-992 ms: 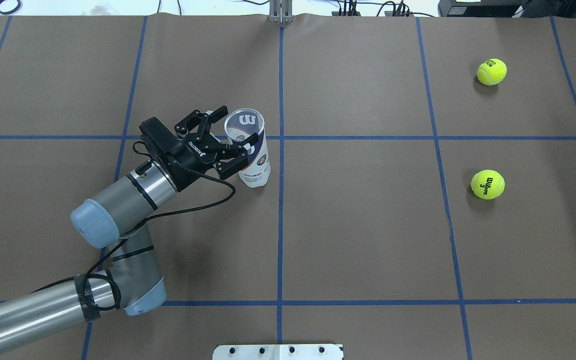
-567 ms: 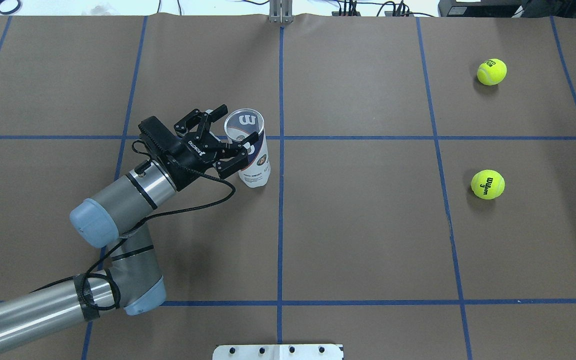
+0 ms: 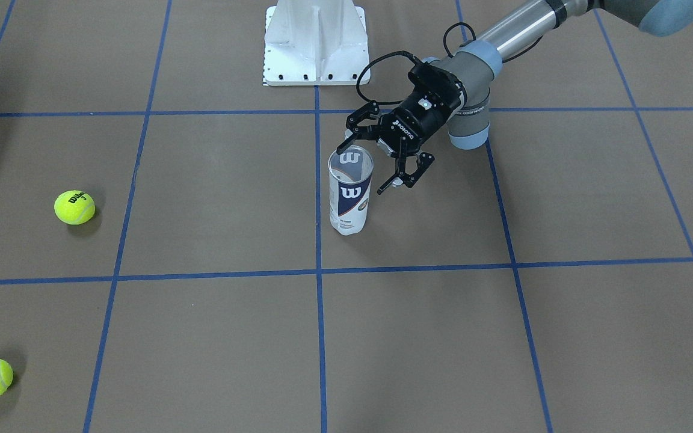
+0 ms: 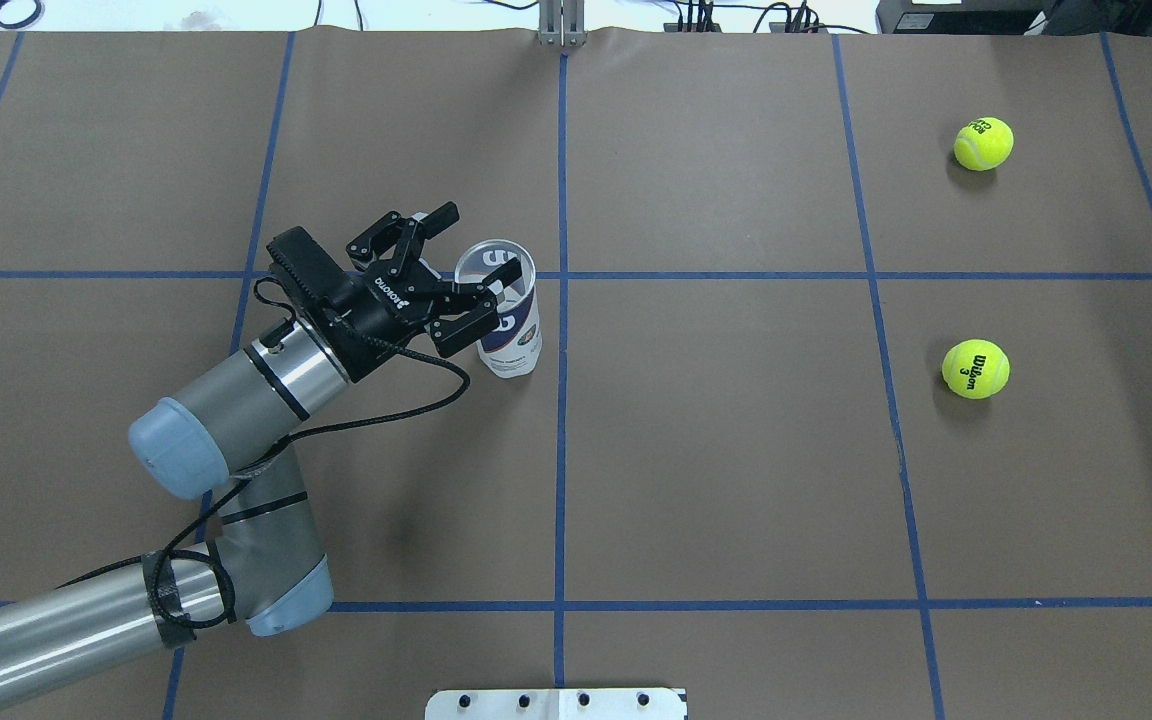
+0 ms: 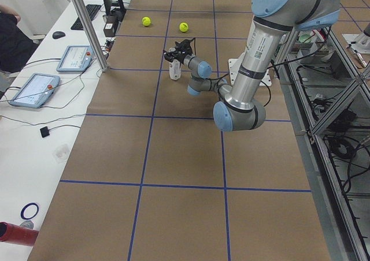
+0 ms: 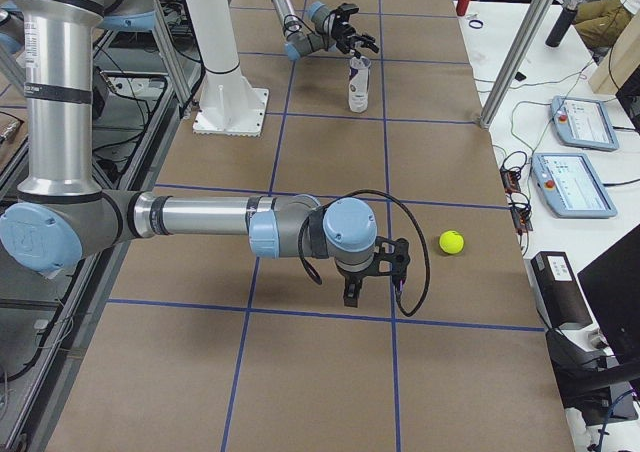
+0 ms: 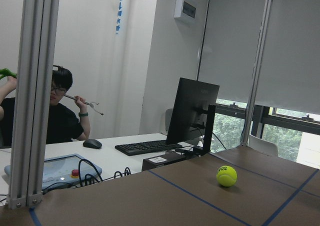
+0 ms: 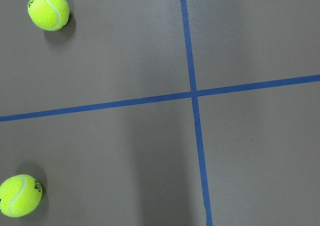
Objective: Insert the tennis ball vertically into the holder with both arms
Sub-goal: 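Lower the upright can onto the table with the left gripper, then open the left gripper and draw it back from the can, then lower the right gripper to the nearer yellow ball while the left approaches the can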
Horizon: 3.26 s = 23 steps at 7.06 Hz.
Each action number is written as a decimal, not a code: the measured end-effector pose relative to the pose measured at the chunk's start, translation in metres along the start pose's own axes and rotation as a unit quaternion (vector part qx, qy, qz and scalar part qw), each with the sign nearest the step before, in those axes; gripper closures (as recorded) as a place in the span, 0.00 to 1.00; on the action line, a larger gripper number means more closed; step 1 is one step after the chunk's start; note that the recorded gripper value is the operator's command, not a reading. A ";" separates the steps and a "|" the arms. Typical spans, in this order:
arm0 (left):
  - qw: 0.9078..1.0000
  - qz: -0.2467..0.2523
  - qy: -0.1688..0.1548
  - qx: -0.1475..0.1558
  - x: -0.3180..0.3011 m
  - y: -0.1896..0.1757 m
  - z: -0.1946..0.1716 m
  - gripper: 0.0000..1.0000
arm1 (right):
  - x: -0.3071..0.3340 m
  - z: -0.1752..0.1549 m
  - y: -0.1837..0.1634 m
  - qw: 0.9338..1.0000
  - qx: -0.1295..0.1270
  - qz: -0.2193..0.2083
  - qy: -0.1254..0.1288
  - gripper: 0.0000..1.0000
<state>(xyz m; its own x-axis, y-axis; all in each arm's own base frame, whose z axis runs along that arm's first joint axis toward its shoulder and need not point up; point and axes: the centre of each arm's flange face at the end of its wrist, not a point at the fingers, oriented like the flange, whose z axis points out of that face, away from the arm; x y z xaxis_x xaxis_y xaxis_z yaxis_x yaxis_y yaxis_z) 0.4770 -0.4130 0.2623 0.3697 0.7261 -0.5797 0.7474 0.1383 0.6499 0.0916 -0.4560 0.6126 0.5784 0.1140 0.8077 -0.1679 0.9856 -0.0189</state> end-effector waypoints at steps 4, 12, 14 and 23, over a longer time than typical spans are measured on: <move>0.999 0.018 0.018 -0.040 -0.005 -0.049 -0.044 0.01 | -0.012 -0.007 -0.008 1.000 0.007 -0.010 -0.001 0.01; 0.982 0.053 -0.014 -0.178 -0.070 -0.007 -0.132 0.01 | -0.165 0.042 -0.006 0.996 -0.001 -0.031 0.080 0.01; 0.980 0.042 -0.006 -0.192 -0.055 0.025 -0.105 0.01 | -0.238 0.073 0.002 0.997 -0.013 -0.025 0.074 0.01; 0.976 0.023 0.000 -0.216 -0.026 0.084 -0.050 0.01 | -0.319 0.172 0.018 0.990 -0.061 -0.083 0.100 0.01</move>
<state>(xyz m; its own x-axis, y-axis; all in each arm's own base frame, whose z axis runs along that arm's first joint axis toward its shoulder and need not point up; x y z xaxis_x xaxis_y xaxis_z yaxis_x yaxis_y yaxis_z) 0.5019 -0.3866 0.3566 0.3967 0.7384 -0.5454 0.4272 0.3774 0.8217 -0.2330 -0.4959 0.4557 0.7389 -0.0398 0.6726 0.0325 0.9992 0.0234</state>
